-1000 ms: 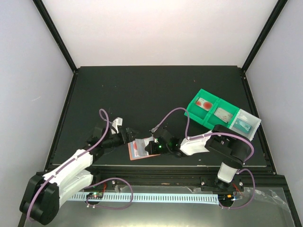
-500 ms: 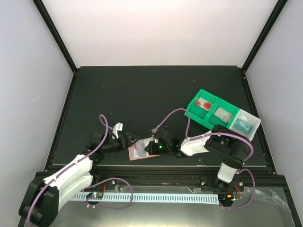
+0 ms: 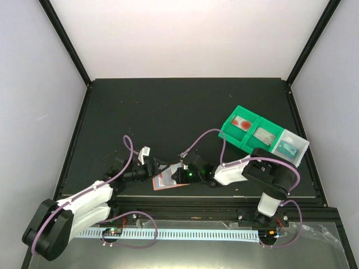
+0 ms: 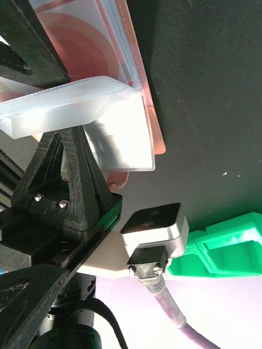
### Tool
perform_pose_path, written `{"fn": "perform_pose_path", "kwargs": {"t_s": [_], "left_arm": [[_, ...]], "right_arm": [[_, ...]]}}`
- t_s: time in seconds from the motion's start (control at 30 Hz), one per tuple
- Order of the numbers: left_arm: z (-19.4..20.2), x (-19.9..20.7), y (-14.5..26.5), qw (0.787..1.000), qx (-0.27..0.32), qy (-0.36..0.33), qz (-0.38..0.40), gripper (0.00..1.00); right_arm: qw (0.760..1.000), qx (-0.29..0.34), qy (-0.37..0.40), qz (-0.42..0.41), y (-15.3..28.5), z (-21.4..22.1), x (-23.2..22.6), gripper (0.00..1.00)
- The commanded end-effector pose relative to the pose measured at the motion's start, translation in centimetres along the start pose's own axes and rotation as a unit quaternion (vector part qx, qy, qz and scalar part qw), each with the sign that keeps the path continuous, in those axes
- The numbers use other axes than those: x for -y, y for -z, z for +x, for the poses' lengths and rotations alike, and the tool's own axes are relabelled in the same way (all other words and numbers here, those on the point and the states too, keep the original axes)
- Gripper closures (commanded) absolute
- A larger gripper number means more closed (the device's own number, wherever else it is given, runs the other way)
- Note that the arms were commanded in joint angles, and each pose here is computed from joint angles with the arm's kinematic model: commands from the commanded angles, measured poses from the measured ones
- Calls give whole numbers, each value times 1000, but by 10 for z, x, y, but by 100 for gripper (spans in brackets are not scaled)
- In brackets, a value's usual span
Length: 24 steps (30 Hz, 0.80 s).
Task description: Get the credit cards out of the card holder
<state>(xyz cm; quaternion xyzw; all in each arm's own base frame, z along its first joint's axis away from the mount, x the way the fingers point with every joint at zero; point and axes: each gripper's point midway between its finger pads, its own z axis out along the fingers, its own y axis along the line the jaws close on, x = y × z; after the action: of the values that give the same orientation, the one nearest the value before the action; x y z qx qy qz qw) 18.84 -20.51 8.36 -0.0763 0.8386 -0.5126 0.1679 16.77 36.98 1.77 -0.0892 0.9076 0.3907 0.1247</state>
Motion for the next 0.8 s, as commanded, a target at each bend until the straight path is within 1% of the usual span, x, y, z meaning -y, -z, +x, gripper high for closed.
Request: {"fn": "perform_pose_path", "kwargs": {"t_s": [0.0, 0.13, 0.27, 0.37, 0.47, 0.57, 0.77], "left_arm": [[-3, 9, -1, 1000, 7, -16, 13, 12], [-3, 4, -2, 1000, 6, -13, 3, 20], [-1, 2, -4, 1000, 1, -9, 3, 33], [-1, 3, -6, 1000, -3, -8, 4, 39], [0, 2, -7, 1000, -4, -8, 3, 41], [1, 0, -8, 1000, -7, -6, 0, 43], [2, -2, -10, 1000, -10, -9, -6, 45]], "right_arm": [[1000, -18, -5, 18, -3, 13, 14, 98], [1000, -10, 1, 28, 1, 9, 15, 95], [1000, -3, 6, 26, 6, 6, 11, 91], [999, -2, 11, 30, 8, 5, 10, 88], [999, 6, 20, 40, 14, 1, 10, 85], [997, 23, 39, 56, 26, -7, 9, 80], [990, 49, 67, 117, 47, -17, 24, 75]]}}
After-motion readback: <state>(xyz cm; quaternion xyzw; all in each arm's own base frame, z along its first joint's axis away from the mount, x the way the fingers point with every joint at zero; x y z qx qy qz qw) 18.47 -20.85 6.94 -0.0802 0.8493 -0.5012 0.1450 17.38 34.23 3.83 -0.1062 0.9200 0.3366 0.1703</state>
